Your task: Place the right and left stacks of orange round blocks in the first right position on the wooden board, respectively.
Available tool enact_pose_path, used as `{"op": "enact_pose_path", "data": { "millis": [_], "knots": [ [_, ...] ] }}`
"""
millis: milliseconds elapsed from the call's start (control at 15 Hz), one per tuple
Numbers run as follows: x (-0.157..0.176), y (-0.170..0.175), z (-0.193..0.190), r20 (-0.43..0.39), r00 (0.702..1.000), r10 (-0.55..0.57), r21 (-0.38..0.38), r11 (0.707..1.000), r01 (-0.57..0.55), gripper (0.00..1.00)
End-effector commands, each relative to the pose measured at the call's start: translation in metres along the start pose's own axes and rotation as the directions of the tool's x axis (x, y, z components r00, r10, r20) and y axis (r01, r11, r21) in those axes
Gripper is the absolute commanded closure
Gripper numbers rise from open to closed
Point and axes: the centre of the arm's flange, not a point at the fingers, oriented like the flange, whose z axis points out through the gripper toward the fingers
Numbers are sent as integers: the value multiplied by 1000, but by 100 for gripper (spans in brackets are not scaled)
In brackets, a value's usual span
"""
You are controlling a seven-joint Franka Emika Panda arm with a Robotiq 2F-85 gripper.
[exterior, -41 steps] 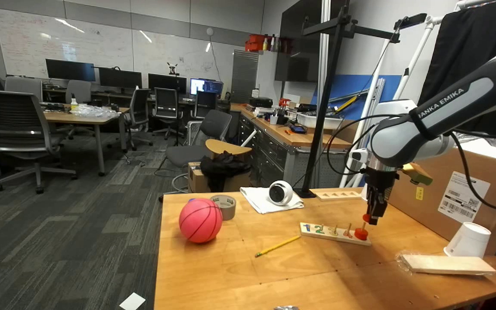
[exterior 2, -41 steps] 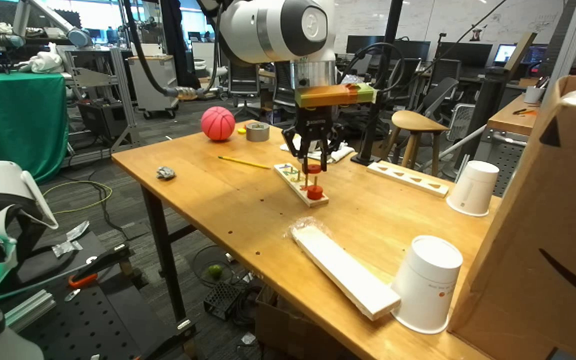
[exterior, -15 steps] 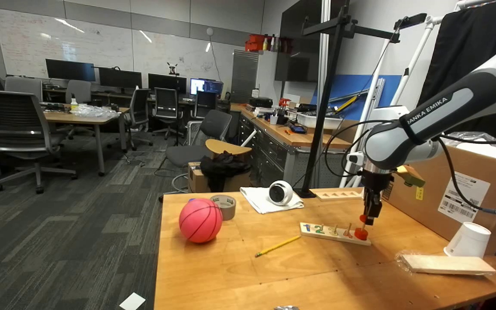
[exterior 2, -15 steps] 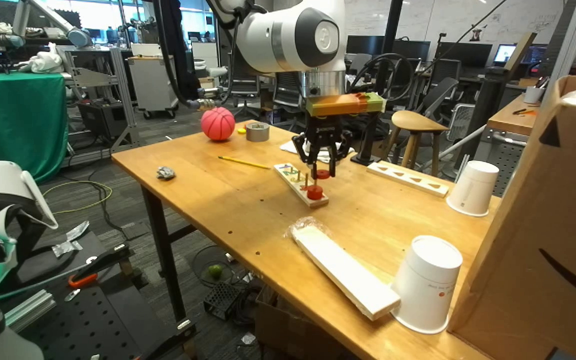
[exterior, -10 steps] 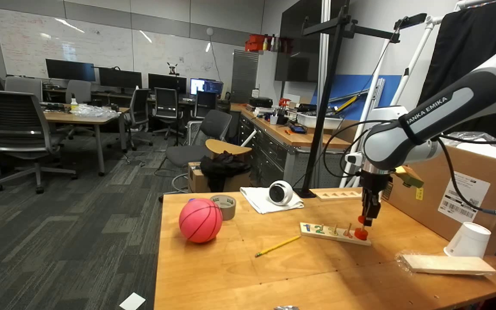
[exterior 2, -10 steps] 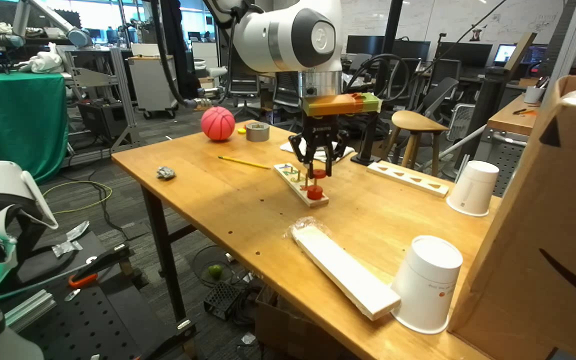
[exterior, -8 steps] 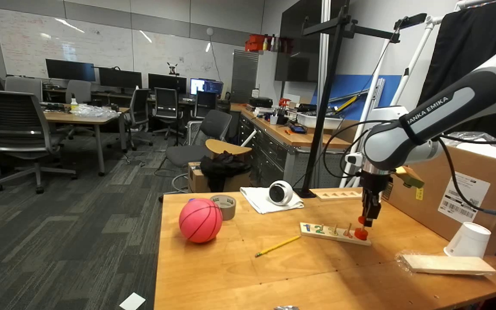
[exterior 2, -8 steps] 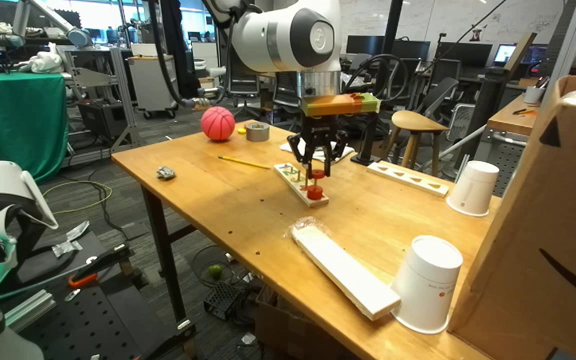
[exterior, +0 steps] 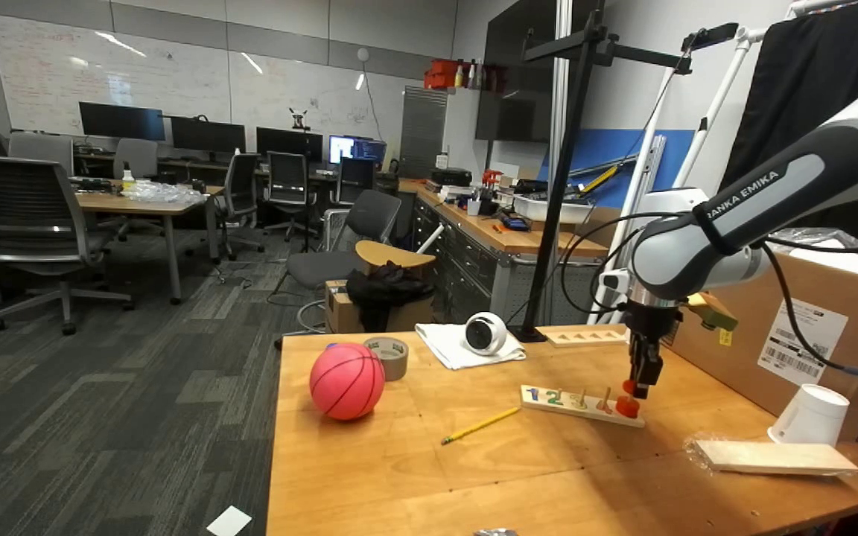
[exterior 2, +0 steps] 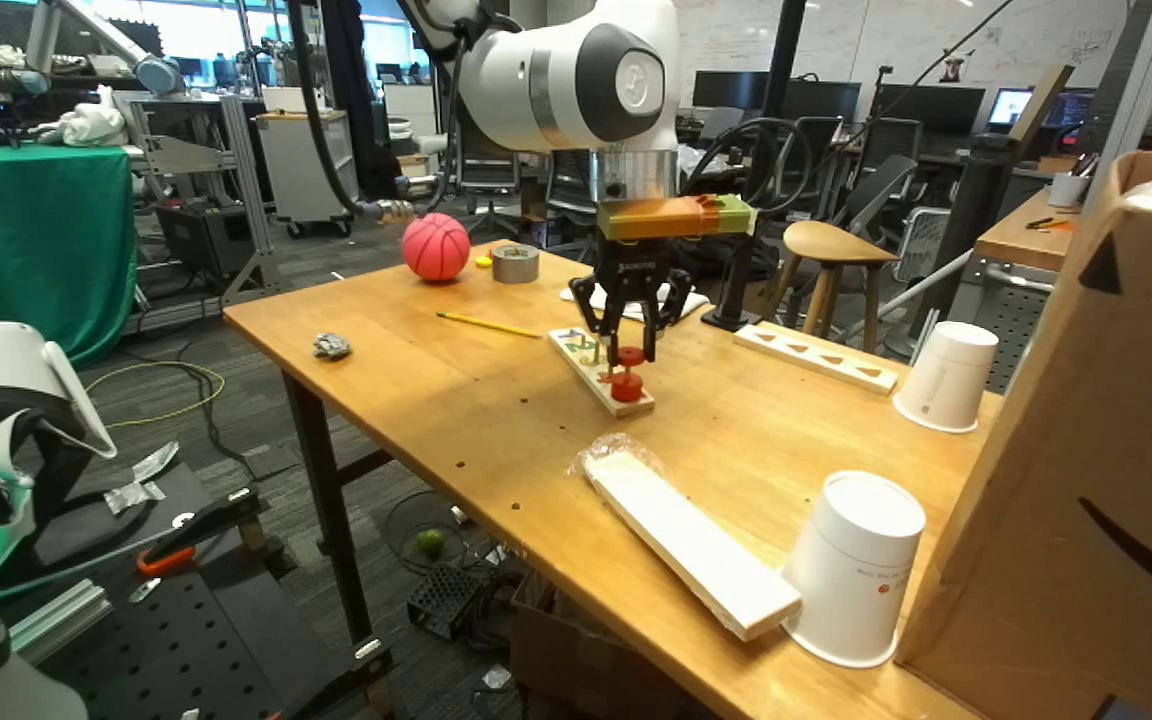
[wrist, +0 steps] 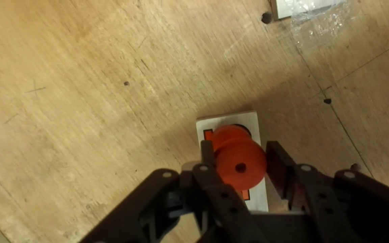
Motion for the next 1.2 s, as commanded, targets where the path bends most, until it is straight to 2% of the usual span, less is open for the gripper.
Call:
{"op": "enact_pose_path", "data": {
  "millis": [0, 67, 133, 400, 533, 667, 733, 867, 1133],
  "knots": [
    [-6, -6, -2, -20, 1000, 3, -5, 1000, -3, 83],
    [-5, -7, -1, -20, 1000, 6, -3, 1000, -6, 33],
    [-5, -7, -2, -21, 1000, 6, -4, 1000, -6, 32],
    [-7, -4, -22, -41, 999, 4, -43, 999, -6, 3],
    [-10, -2, -40, -66, 998, 13, -59, 998, -17, 0],
    [-13, -4, -58, -130, 984, 123, -25, 992, -127, 0],
    [-4, 4, -34, -76, 995, 60, -28, 998, -63, 0],
    [-7, 4, -48, -109, 989, 95, -26, 995, -98, 0],
    [-8, 2, -49, -111, 988, 106, -22, 994, -109, 0]
  ]
}}
